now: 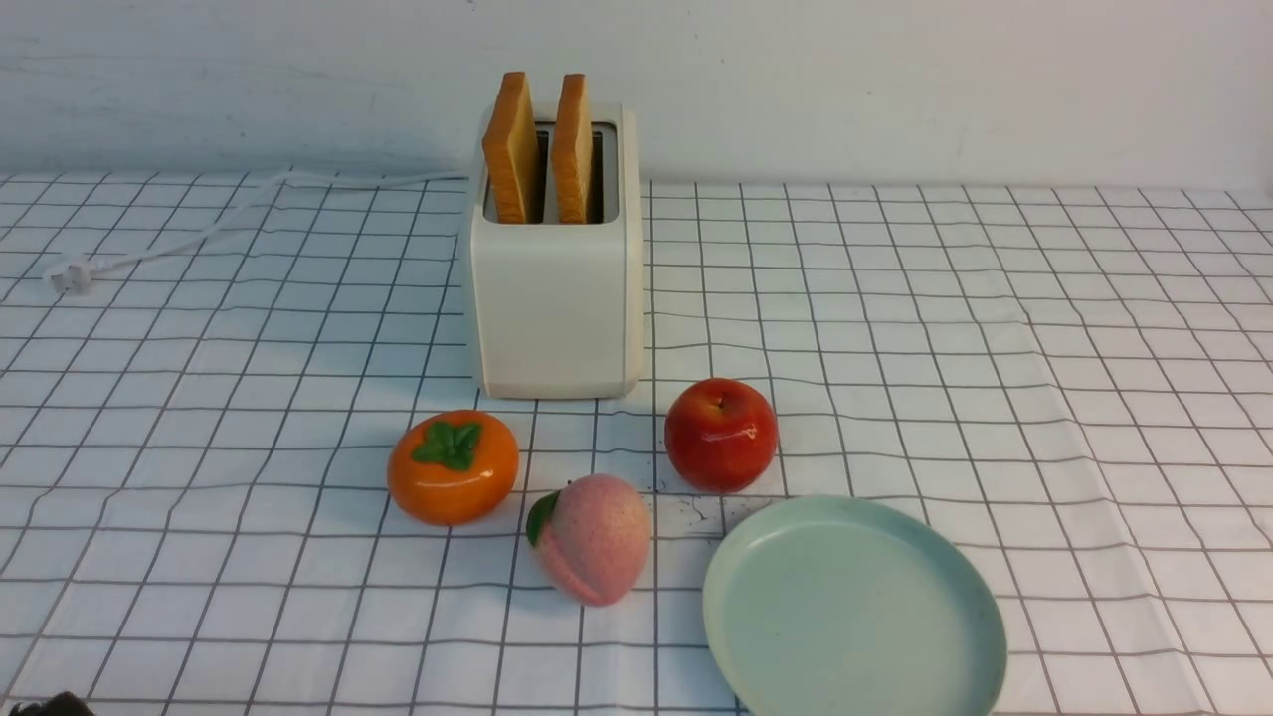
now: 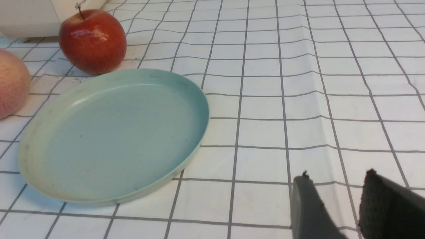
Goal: Take toasted bread from bread machine on white checkered table place on plate.
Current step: 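Reach for a toast slice standing in the toaster with the left gripper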
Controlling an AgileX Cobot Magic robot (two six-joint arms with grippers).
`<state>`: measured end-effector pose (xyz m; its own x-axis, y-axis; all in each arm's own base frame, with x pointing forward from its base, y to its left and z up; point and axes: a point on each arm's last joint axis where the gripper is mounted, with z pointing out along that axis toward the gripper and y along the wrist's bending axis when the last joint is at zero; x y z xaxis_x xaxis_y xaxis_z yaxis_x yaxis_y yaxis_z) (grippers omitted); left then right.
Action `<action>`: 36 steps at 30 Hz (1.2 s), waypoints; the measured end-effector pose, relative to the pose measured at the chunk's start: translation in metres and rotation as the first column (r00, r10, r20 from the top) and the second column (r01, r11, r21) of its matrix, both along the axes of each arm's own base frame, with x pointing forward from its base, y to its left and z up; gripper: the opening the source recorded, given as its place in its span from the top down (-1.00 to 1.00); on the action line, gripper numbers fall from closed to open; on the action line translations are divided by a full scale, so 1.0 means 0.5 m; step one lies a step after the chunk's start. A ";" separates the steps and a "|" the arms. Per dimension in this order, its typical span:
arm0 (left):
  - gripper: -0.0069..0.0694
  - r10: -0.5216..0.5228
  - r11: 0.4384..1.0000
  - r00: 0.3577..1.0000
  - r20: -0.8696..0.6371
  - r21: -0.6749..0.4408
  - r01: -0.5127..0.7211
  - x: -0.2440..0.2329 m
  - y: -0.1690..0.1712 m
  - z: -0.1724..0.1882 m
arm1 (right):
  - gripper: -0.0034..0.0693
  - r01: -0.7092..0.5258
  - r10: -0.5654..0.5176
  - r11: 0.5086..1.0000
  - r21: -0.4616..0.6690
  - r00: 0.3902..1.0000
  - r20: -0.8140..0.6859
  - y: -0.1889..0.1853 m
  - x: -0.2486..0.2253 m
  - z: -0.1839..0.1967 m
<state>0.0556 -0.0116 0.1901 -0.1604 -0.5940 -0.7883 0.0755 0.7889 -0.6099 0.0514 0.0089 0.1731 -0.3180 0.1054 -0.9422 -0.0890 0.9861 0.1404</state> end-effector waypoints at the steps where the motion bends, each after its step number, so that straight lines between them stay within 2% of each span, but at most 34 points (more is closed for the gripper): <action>1: 0.39 0.004 0.998 1.000 0.009 -0.060 -0.004 0.000 0.000 0.003 | 0.25 0.000 0.000 1.000 0.000 1.000 0.000 0.000 0.000 0.000; 2: 0.39 0.012 0.993 1.000 0.021 -0.120 -0.009 0.001 0.001 0.007 | 0.25 0.000 0.000 1.000 0.000 1.000 0.000 0.000 0.000 0.000; 3: 0.39 0.014 0.993 1.000 0.024 -0.120 -0.011 0.001 0.001 0.008 | 0.25 0.000 0.000 1.000 0.000 1.000 0.000 0.000 0.000 0.000; 4: 0.39 0.029 0.973 0.999 0.037 -0.232 -0.020 0.001 0.003 0.014 | 0.25 0.000 0.000 1.000 0.000 1.000 0.000 0.000 0.000 0.000; 8: 0.39 0.080 0.932 0.994 0.073 -0.360 -0.048 0.002 0.011 0.024 | 0.25 0.000 0.000 1.000 0.000 1.000 0.000 0.000 0.000 0.000; 13: 0.40 0.097 0.917 0.992 0.082 -0.395 -0.057 0.002 0.014 0.027 | 0.25 0.000 0.000 1.000 0.000 1.000 0.000 0.000 0.000 0.000; 19: 0.71 -0.021 0.957 0.997 0.081 -0.286 0.043 -0.009 -0.006 0.065 | 0.25 0.008 -0.008 1.000 0.004 1.000 0.022 -0.001 0.001 0.003; 21: 0.81 -0.066 0.967 0.994 0.091 -0.241 0.086 -0.017 -0.013 0.087 | 0.25 0.022 -0.027 0.993 0.114 0.999 0.041 0.001 0.003 0.006; 22: 0.82 -0.066 0.967 0.993 0.096 -0.239 0.088 -0.017 -0.013 0.090 | 0.25 0.023 -0.029 0.991 0.128 0.999 0.039 0.002 0.003 0.006; 24: 0.85 -0.126 0.972 0.989 0.080 -0.188 0.139 -0.023 -0.023 0.118 | 0.25 0.037 -0.073 0.939 0.343 0.993 0.095 0.005 0.007 0.023; 25: 0.85 -0.130 0.973 0.988 0.077 -0.181 0.142 -0.023 -0.024 0.119 | 0.25 0.037 -0.078 0.936 0.349 0.992 0.102 0.004 0.007 0.025; 26: 0.85 -0.162 0.976 0.986 0.042 -0.141 0.166 -0.018 -0.030 0.131 | 0.25 0.037 -0.113 0.891 0.453 0.984 0.141 0.003 0.009 0.037; 27: 0.85 -0.165 0.976 0.986 0.035 -0.139 0.168 -0.017 -0.030 0.132 | 0.25 0.036 -0.117 0.882 0.470 0.983 0.144 0.002 0.009 0.038; 28: 0.85 -0.199 0.975 0.980 -0.016 -0.101 0.196 -0.009 -0.036 0.140 | 0.25 0.032 -0.151 0.843 0.537 0.972 0.179 -0.001 0.010 0.049; 29: 0.85 -0.216 0.974 0.975 -0.048 -0.080 0.212 -0.003 -0.040 0.145 | 0.25 0.030 -0.164 0.825 0.565 0.968 0.189 -0.002 0.010 0.052; 32: 0.85 -0.265 0.964 0.953 -0.147 -0.025 0.264 0.019 -0.049 0.156 | 0.25 0.025 -0.148 0.804 0.594 0.976 0.160 0.002 0.008 0.056; 36: 0.85 -0.309 0.947 0.921 -0.238 0.014 0.321 0.043 -0.058 0.170 | 0.25 -0.002 -0.049 0.830 0.557 0.996 0.077 0.018 -0.001 0.085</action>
<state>0.0769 -0.0406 0.2749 -0.5126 -0.4429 -0.7356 0.1884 0.7778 -0.5996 0.0510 0.0178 0.2158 -0.2306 0.6262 -0.7447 -0.1035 0.7452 0.6587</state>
